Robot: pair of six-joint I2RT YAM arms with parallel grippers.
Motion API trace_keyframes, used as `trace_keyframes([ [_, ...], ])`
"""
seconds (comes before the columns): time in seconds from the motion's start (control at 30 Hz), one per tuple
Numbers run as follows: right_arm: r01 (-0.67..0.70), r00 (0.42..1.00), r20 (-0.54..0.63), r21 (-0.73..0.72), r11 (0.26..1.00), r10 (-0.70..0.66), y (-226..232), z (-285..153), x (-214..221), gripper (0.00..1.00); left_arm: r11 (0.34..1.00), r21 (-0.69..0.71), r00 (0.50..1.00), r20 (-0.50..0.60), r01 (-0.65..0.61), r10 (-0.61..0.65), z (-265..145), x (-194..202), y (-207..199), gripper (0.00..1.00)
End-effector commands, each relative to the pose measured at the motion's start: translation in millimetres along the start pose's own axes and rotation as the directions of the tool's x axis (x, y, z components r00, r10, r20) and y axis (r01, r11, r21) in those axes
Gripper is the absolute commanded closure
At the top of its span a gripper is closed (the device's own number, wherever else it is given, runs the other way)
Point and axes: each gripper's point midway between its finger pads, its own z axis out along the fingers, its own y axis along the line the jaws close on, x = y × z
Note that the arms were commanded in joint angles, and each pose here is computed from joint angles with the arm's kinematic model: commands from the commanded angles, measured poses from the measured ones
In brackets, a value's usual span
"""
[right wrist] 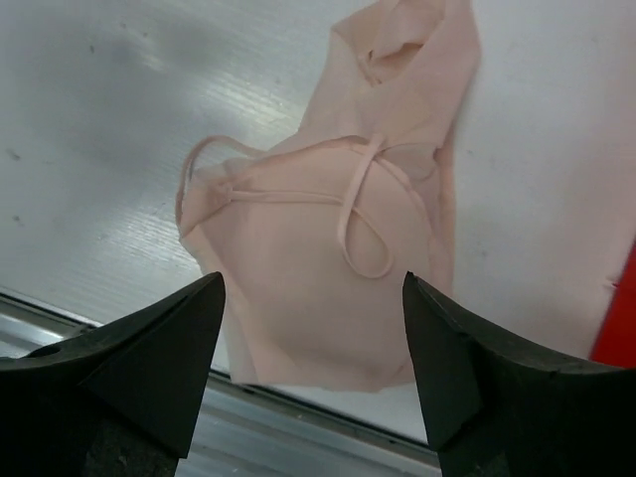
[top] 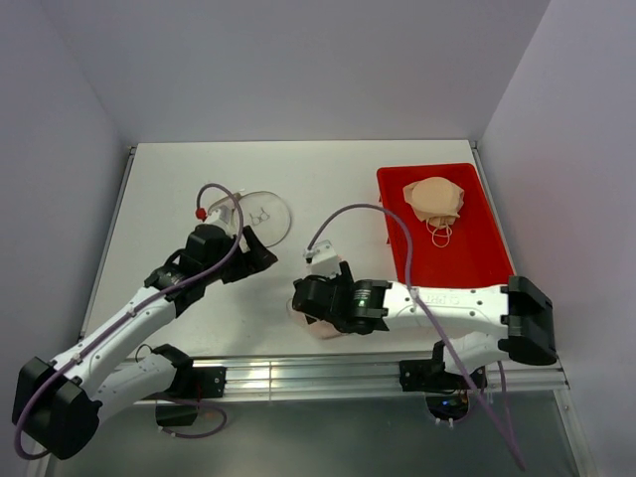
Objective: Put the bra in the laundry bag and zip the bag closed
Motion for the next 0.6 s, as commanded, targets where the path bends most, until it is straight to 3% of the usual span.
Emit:
trace_keyframes([
  [0.0, -0.153, 0.982, 0.11, 0.003, 0.988, 0.152, -16, -40, -47, 0.2, 0.998, 0.066, 1.0, -0.017, -0.016, 0.017, 8, 6, -14, 0.09],
  [0.1, -0.245, 0.966, 0.096, 0.036, 0.969, 0.241, -36, -52, -40, 0.18, 0.998, 0.034, 0.998, -0.037, -0.057, 0.059, 15, 23, -14, 0.09],
  [0.27, -0.4, 0.916, 0.023, -0.038, 0.916, 0.401, -43, -57, -5, 0.17, 0.995, 0.031, 0.991, -0.098, -0.093, 0.096, 32, 56, -21, 0.11],
  [0.57, -0.655, 0.754, -0.056, -0.124, 0.745, 0.654, -42, -38, 44, 0.14, 0.987, 0.037, 0.975, -0.154, -0.157, 0.161, 56, 89, -34, 0.12],
])
